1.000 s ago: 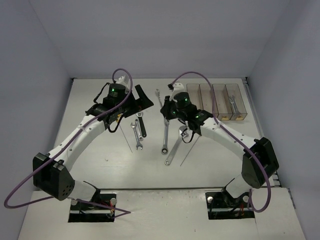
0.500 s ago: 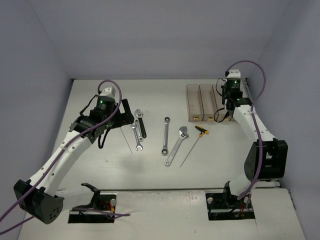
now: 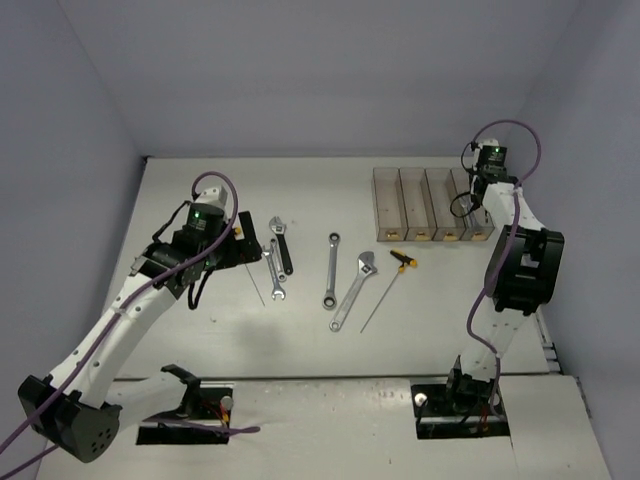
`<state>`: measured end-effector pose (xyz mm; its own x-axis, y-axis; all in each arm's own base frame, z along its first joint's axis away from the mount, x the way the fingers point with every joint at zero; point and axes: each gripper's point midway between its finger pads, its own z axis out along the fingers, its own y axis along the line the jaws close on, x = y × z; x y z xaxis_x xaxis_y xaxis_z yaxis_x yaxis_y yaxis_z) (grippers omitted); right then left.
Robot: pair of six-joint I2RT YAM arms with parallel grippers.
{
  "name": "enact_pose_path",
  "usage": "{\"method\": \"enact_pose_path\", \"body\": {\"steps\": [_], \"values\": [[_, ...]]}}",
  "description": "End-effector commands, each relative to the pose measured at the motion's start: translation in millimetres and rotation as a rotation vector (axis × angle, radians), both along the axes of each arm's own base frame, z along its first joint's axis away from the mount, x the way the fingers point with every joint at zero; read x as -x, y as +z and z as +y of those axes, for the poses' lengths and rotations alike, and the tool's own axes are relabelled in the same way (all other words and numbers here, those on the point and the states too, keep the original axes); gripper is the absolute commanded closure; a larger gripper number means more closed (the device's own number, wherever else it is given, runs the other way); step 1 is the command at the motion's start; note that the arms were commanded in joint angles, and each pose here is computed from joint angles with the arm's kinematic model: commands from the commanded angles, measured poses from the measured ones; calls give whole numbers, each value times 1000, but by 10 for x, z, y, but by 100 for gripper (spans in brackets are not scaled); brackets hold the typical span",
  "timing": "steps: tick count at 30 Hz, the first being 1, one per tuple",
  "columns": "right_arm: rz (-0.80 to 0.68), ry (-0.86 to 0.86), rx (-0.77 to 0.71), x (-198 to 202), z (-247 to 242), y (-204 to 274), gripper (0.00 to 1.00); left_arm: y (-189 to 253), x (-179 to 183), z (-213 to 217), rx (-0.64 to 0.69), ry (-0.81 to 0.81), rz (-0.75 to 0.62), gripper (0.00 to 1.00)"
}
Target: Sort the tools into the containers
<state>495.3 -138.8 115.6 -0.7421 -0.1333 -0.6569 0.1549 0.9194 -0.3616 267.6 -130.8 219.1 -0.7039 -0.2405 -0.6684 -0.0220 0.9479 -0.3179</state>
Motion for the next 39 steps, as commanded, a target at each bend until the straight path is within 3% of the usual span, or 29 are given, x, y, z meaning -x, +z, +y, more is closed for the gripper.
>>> {"method": "enact_pose_path", "body": {"steps": [1, 10, 12, 15, 20, 25, 32, 39], "values": [[-112, 36, -8, -375, -35, 228, 100, 44, -73, -48, 1, -19, -11, 8], [-82, 84, -81, -562, 78, -106, 98, -198, -176, -154, -3, -11, 84, 8], [-77, 77, -78, -587, 61, -147, 93, -252, -193, -163, -7, -6, 100, 8], [-77, 70, -74, -594, 47, -147, 73, -332, -227, -156, -24, 5, 122, 8], [-158, 42, -93, -548, 73, 240, 54, -448, -355, -230, -46, -3, 164, 8], [-322, -23, -131, -353, 152, 1003, 49, -714, -493, -288, -72, 30, 245, 10], [-509, -27, -281, 222, 653, 1738, 47, -1139, -783, -280, -151, 136, 329, 30], [-523, 83, -420, 638, 1250, 1758, 44, -1551, -868, -339, -142, 207, 402, 46]]}}
